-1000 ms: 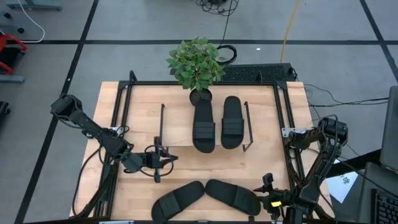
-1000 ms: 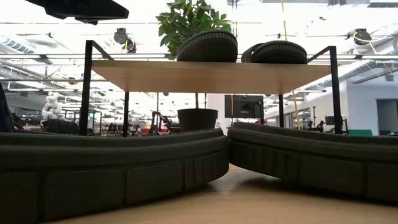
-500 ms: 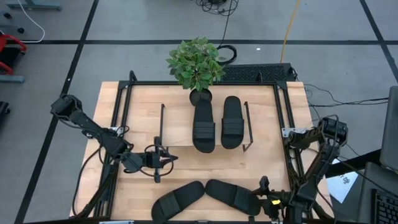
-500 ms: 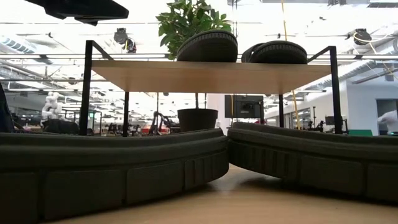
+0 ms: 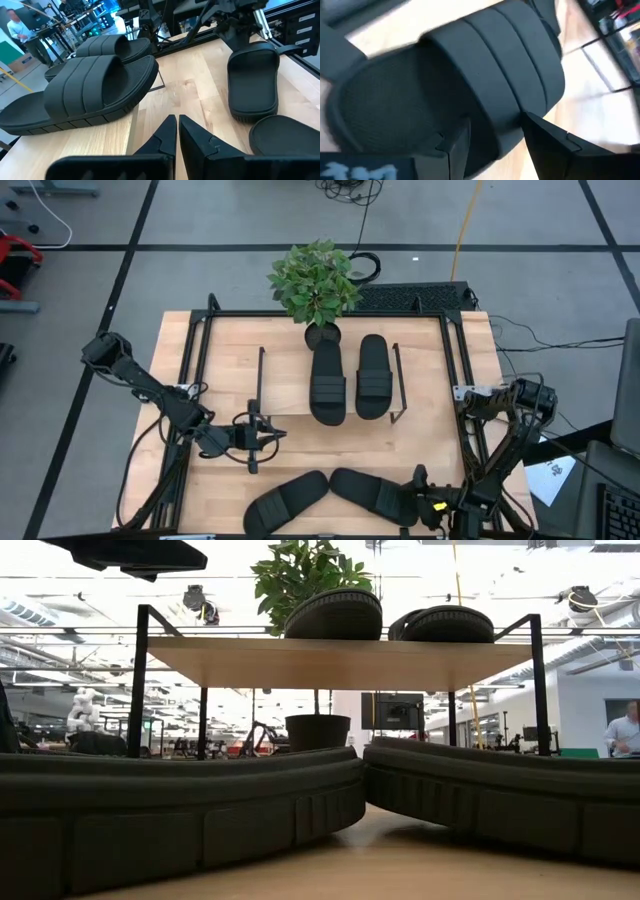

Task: Pick and place slides into the shelf
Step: Put the black slide under the shelf

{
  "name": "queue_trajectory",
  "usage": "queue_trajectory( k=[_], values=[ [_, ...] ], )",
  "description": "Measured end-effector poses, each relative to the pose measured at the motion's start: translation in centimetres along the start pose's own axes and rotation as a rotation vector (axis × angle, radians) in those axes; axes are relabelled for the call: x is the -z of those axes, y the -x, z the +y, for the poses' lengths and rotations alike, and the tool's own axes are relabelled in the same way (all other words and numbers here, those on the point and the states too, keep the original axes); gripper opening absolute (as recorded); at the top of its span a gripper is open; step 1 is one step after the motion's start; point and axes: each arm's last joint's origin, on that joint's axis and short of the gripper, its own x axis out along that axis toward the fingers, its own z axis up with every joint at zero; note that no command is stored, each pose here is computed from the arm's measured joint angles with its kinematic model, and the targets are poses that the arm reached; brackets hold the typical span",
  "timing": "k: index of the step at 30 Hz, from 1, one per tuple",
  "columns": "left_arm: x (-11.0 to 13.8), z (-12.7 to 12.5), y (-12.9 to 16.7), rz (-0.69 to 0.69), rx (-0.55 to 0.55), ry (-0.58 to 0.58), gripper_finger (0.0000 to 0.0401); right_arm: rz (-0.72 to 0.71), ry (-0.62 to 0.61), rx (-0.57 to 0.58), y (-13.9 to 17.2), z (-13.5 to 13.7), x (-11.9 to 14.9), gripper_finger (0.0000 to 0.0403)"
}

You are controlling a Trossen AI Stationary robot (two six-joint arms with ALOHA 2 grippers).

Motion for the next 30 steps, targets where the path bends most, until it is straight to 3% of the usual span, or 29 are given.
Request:
queue_trajectory(
  k=[15, 24, 27, 30],
  values=[
    [-0.1, 0.0, 0.0, -0.007, -0.001, 0.013, 0.0024, -0.09, 0.037, 0.264, -0.9, 0.6, 0.2, 0.0171],
    [-0.1, 0.0, 0.0, -0.007, -0.001, 0.016, 0.0024, -0.065, -0.033, 0.293, -2.1, -0.4, 0.1, 0.0169],
    [-0.1, 0.0, 0.0, -0.007, 0.0, 0.02, 0.0024, -0.062, -0.086, 0.278, -2.7, -0.7, 0.4, 0.0151],
    [-0.1, 0.0, 0.0, -0.007, 0.0, 0.023, 0.0024, -0.068, -0.135, 0.247, -3.2, -0.9, 0.6, 0.0099]
  ],
)
